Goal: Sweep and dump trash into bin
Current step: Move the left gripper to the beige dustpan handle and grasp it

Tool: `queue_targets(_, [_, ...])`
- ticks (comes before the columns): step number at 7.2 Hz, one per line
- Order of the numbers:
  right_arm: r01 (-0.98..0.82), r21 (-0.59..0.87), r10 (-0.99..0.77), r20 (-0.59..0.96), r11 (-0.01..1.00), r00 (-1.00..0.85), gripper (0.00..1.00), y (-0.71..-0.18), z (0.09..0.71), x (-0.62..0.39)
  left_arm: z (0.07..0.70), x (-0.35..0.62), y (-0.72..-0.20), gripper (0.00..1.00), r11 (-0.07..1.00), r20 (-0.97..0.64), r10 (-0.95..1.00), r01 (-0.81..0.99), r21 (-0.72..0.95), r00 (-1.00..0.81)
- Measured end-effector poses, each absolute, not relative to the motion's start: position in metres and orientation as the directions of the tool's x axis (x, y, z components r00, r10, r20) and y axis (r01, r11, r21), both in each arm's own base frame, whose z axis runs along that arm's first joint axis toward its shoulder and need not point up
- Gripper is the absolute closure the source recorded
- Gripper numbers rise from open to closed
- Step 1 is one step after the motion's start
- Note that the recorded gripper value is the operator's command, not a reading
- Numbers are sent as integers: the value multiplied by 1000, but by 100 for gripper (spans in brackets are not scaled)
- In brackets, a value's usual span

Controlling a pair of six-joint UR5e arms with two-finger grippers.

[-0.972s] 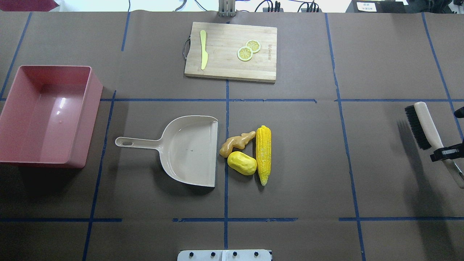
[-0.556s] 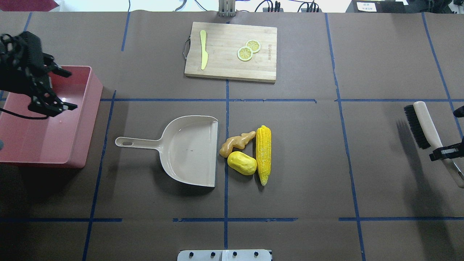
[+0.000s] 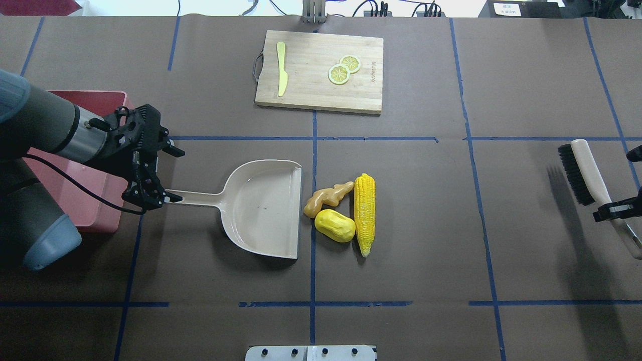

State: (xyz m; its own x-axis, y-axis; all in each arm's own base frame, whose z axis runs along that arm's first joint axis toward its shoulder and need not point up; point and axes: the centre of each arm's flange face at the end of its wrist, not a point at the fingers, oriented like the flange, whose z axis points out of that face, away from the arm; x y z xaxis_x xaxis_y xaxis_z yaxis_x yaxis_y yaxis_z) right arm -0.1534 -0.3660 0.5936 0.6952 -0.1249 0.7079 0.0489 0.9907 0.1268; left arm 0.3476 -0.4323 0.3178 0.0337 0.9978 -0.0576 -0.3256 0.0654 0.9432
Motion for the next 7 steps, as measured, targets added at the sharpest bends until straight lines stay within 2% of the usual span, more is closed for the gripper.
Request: queue_targets(7, [49, 127, -125, 708, 991, 695, 100, -366, 594, -153, 362, 430, -430, 0, 58, -59, 998, -392, 918, 10])
